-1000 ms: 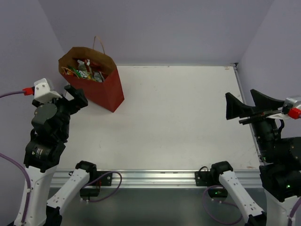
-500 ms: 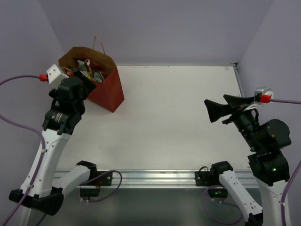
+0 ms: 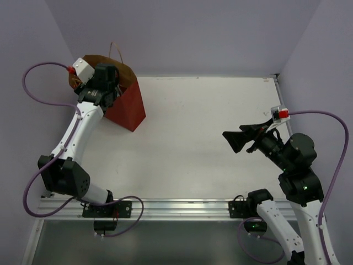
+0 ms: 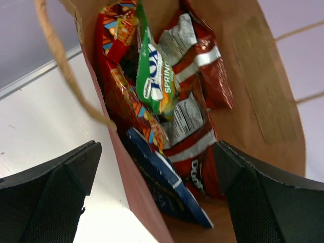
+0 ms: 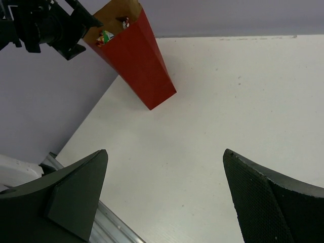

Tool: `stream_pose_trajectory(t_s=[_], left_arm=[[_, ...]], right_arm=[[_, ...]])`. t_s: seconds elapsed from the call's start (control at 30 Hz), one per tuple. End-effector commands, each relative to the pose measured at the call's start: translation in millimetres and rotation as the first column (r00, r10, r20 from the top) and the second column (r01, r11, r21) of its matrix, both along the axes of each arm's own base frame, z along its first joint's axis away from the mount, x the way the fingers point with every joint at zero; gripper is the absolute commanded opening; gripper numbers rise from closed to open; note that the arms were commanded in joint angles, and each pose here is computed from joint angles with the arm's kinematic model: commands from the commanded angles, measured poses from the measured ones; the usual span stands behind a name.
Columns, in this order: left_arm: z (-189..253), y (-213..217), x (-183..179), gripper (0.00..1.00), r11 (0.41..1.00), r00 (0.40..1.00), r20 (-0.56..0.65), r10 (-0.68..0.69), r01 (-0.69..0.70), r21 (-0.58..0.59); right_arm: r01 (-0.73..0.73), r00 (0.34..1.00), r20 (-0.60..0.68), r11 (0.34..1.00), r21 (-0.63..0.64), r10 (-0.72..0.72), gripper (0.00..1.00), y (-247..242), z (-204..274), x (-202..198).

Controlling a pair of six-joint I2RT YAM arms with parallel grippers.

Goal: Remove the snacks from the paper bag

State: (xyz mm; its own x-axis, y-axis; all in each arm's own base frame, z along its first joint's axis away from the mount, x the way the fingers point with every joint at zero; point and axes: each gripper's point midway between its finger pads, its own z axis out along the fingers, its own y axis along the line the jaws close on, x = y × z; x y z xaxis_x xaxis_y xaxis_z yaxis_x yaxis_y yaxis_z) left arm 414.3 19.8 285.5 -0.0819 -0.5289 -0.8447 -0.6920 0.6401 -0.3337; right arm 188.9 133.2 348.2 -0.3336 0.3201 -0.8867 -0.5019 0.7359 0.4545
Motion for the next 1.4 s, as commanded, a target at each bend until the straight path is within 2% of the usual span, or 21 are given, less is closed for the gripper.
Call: stream_pose_trajectory(t_s=[0.0, 0.1, 0.3, 0.77, 0.9, 1.17, 1.27, 1.3, 1.37], left_arm=[[19.7, 24.9, 10.4, 1.00, 0.992, 0.989, 0.074, 0.127, -0.127, -0.007], [8.9, 34.4, 14.2, 1.00, 0.987, 0.986, 0.051, 0.160, -0.160, -0.008], [2.1, 44.4, 16.3, 0.93, 0.979, 0.979, 0.033, 0.201, -0.202, 0.029], [-5.2, 55.0, 12.8, 0.82, 0.967, 0.972, -0.014, 0.234, -0.231, 0.102], [-11.3, 57.8, 14.0, 0.76, 0.966, 0.971, -0.030, 0.239, -0.234, 0.112], [-19.4, 57.3, 21.0, 0.54, 0.970, 0.974, -0.058, 0.218, -0.210, 0.122], [-18.3, 56.6, 23.7, 0.40, 0.973, 0.977, -0.064, 0.205, -0.196, 0.125], [-17.5, 56.4, 23.9, 0.31, 0.973, 0.978, -0.068, 0.199, -0.189, 0.130], [-15.2, 55.6, 24.5, 0.20, 0.976, 0.980, -0.070, 0.185, -0.175, 0.130]], right_arm=[[0.013, 0.999, 0.053, 1.000, -0.022, -0.011, 0.99, -4.2, 7.2, -3.5], [0.042, 0.997, 0.059, 0.998, -0.046, -0.039, 0.99, -9.3, 5.0, -1.4], [0.036, 0.998, 0.061, 0.997, -0.067, -0.032, 0.99, -7.3, 0.4, -0.6], [0.061, 0.996, 0.073, 0.994, -0.092, -0.054, 0.99, -10.8, -5.7, 1.3], [0.069, 0.995, 0.075, 0.992, -0.101, -0.062, 0.99, -12.1, -7.0, 2.0], [0.074, 0.994, 0.083, 0.991, -0.111, -0.065, 0.99, -12.3, -6.2, 2.4], [0.080, 0.994, 0.084, 0.990, -0.112, -0.070, 0.99, -13.2, -6.0, 2.9], [0.078, 0.994, 0.087, 0.990, -0.113, -0.069, 0.99, -13.0, -5.4, 2.6], [0.080, 0.994, 0.087, 0.990, -0.113, -0.070, 0.99, -13.1, -5.0, 2.9]])
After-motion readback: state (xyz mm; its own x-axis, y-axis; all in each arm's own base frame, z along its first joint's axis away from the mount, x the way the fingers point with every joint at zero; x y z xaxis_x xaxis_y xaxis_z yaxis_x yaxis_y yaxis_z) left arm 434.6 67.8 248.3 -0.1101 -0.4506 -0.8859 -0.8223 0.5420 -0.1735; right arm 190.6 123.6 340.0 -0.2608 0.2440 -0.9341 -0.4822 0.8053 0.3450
